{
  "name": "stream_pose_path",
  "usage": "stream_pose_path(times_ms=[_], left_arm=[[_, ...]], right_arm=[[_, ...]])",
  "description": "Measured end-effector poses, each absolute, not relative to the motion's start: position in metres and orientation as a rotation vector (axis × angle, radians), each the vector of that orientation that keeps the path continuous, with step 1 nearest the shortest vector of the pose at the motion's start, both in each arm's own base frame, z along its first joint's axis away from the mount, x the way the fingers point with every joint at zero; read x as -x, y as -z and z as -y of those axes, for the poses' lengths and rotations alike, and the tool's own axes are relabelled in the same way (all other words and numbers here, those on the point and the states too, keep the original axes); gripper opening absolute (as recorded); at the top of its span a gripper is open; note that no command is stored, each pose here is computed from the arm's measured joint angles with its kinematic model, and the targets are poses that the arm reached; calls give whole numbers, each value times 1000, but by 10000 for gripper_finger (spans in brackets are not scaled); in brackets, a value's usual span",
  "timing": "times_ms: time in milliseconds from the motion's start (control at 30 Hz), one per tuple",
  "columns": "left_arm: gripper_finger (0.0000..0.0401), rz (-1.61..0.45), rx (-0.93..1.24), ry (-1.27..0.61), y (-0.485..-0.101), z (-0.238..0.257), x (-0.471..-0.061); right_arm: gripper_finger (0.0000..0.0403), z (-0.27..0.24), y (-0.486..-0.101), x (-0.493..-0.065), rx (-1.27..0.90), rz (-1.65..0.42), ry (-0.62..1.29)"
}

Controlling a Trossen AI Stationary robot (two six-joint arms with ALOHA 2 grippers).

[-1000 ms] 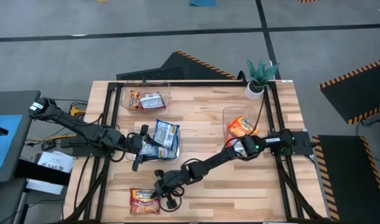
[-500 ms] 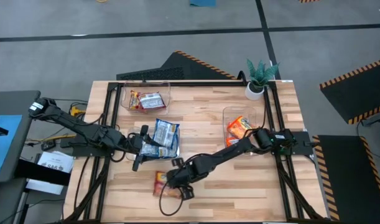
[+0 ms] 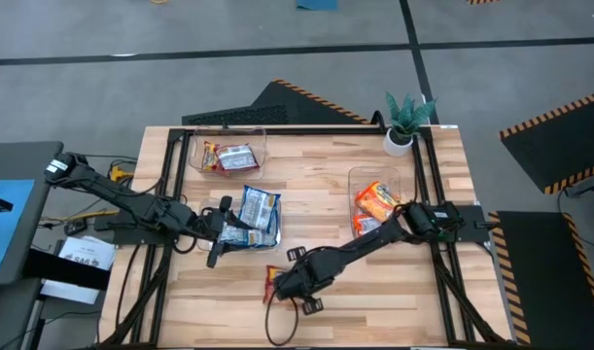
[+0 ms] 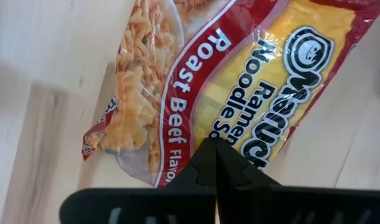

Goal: Sort Maruchan noodles
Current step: Put the red noodle pack into the top transparent bin

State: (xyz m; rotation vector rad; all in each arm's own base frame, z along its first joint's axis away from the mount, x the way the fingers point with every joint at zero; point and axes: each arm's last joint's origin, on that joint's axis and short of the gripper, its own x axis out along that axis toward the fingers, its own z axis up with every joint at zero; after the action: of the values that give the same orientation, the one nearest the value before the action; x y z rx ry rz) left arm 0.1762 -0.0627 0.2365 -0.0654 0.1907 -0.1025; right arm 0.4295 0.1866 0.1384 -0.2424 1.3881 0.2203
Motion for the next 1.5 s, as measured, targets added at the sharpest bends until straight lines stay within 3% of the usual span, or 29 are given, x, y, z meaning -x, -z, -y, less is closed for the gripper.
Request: stream_pose_path(times_ms=[567,800,1133,1333,1500], left_arm=[[235,-232,97,95,-233,62,-175],[235,-232,97,95,-233,62,-175],[235,-229,87,96,-233,62,-176],[235,-229,87,96,-233,62,-176],[235,-229,87,96,-233,62,-175]], right_arm=[[7,-181,-143,-394,313,-1693,-132],[7,-170,-155,-375,250,-1622,-89],[41,-159,-230,-361,178,-1296,91],[56,-147,-234,-366,84,-1274,151],[85,-138,-211,-378,59,-1351,132]])
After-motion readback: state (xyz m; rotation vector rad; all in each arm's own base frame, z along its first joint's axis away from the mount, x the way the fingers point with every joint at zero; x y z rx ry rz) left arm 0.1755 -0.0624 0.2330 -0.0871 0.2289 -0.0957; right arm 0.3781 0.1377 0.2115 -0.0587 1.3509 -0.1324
